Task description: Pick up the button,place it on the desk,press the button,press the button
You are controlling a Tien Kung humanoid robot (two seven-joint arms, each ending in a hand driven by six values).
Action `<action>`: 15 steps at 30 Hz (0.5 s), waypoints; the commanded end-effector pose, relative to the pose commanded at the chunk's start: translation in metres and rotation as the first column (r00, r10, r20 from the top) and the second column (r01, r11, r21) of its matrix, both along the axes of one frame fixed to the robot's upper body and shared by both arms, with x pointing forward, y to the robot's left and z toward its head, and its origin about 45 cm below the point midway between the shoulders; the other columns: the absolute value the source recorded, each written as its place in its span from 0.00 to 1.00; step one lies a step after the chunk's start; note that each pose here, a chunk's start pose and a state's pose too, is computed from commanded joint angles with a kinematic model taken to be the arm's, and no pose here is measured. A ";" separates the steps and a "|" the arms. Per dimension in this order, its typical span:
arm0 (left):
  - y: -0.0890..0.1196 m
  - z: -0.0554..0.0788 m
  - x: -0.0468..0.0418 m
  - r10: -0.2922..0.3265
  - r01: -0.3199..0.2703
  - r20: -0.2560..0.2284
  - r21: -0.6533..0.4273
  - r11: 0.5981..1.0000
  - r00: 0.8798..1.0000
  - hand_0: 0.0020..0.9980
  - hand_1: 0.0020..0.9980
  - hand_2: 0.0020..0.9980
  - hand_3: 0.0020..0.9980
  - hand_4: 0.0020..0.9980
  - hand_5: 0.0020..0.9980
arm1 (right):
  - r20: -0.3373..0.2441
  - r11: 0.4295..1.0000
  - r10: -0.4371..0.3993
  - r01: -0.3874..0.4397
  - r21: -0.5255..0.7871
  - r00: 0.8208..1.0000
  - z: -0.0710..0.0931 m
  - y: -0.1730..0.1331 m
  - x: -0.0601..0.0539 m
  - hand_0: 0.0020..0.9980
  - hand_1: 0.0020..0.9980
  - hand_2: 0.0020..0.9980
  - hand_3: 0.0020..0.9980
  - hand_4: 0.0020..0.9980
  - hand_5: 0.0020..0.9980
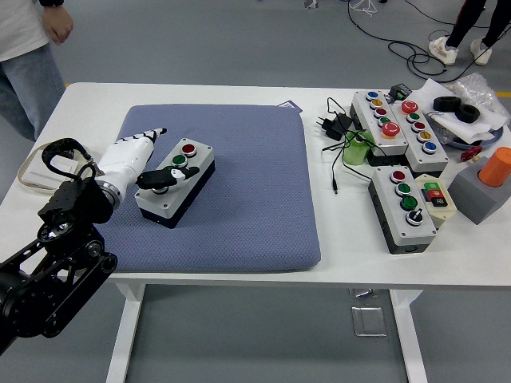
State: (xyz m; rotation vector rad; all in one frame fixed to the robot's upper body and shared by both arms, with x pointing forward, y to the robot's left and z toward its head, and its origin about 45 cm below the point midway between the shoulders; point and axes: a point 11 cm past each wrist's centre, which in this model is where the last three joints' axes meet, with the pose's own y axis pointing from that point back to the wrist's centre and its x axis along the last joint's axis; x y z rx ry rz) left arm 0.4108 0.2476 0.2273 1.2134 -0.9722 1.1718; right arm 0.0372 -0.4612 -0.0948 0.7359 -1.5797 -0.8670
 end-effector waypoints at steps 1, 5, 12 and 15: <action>-0.001 -0.002 -0.0001 0.003 -0.003 -0.009 0.005 1.000 1.000 0.96 1.00 1.00 1.00 1.00 0.87 | 0.000 1.000 0.000 0.000 0.000 1.000 0.000 0.000 0.000 0.63 0.48 0.54 0.58 0.28 0.03; -0.003 -0.008 -0.0012 -0.001 0.002 -0.031 0.013 1.000 1.000 0.95 1.00 1.00 1.00 1.00 0.86 | 0.001 1.000 0.000 0.000 0.000 1.000 0.000 0.000 0.001 0.63 0.48 0.54 0.58 0.28 0.03; -0.009 -0.018 -0.0021 0.010 -0.010 -0.089 -0.003 1.000 0.996 0.94 1.00 1.00 1.00 1.00 0.85 | 0.001 1.000 0.001 -0.001 0.001 1.000 0.000 0.000 0.001 0.63 0.49 0.54 0.58 0.28 0.03; -0.009 -0.019 -0.0014 0.024 -0.026 -0.103 -0.009 1.000 0.994 0.89 0.99 1.00 1.00 1.00 0.86 | 0.001 1.000 0.001 -0.001 0.001 1.000 0.000 0.000 0.001 0.63 0.48 0.54 0.58 0.28 0.03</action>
